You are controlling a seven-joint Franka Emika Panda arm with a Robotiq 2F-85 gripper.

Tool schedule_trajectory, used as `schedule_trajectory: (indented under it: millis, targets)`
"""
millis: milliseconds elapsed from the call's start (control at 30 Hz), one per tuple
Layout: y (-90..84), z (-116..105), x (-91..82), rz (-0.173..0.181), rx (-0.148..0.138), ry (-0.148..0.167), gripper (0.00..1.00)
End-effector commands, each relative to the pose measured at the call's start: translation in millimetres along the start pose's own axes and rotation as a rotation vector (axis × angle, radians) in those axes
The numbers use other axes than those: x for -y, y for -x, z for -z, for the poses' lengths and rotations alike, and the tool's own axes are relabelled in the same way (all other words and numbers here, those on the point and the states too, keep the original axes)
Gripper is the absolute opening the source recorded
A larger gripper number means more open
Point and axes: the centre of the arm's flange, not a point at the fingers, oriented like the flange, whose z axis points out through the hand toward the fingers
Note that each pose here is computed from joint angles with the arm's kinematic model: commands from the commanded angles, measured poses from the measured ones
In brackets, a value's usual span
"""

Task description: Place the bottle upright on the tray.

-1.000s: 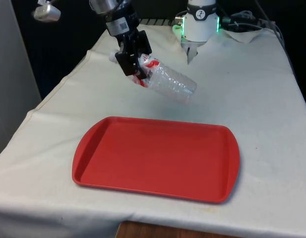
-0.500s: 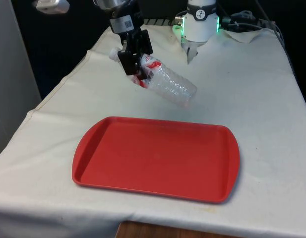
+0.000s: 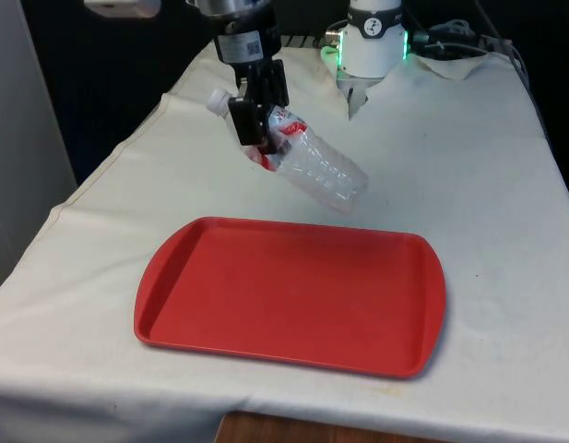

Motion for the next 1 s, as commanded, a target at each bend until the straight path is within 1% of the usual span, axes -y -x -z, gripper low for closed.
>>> schedule_trajectory:
  millis: [0,33,67,100,233,267,300,333,367,400,567,600,667,700,733,900,933,967]
  targets:
    - [3.6,0,3.2,-0.004,-0.017,-0.008,0.14]
    - [3.6,0,3.2,-0.004,-0.017,-0.008,0.14]
    - [3.2,1,2.6,0.004,-0.013,-0.001,0.14]
    - [6.1,1,5.7,0.000,-0.030,-0.009,0.14]
    - [11.9,3,10.5,0.006,-0.056,-0.009,0.14]
    - [13.6,4,12.5,0.009,-0.069,-0.009,0.14]
    - [13.6,4,12.5,0.009,-0.069,-0.009,0.14]
    - [14.9,4,13.7,0.011,-0.075,-0.009,0.14]
    - [14.2,3,12.2,0.018,-0.067,0.000,0.14]
    - [18.1,4,16.0,0.015,-0.088,-0.008,0.14]
    - [24.3,6,21.5,0.024,-0.121,-0.009,0.14]
    - [26.5,7,23.7,0.026,-0.135,-0.010,0.14]
    - [29.1,8,25.7,0.031,-0.148,-0.010,0.14]
    - [27.3,8,23.9,0.037,-0.137,-0.005,0.14]
    - [29.3,9,26.7,0.031,-0.157,-0.011,0.14]
    - [33.9,10,30.6,0.039,-0.193,-0.010,0.14]
    - [35.6,11,31.7,0.042,-0.208,-0.009,0.14]
    - [36.1,11,32.3,0.043,-0.215,-0.009,0.14]
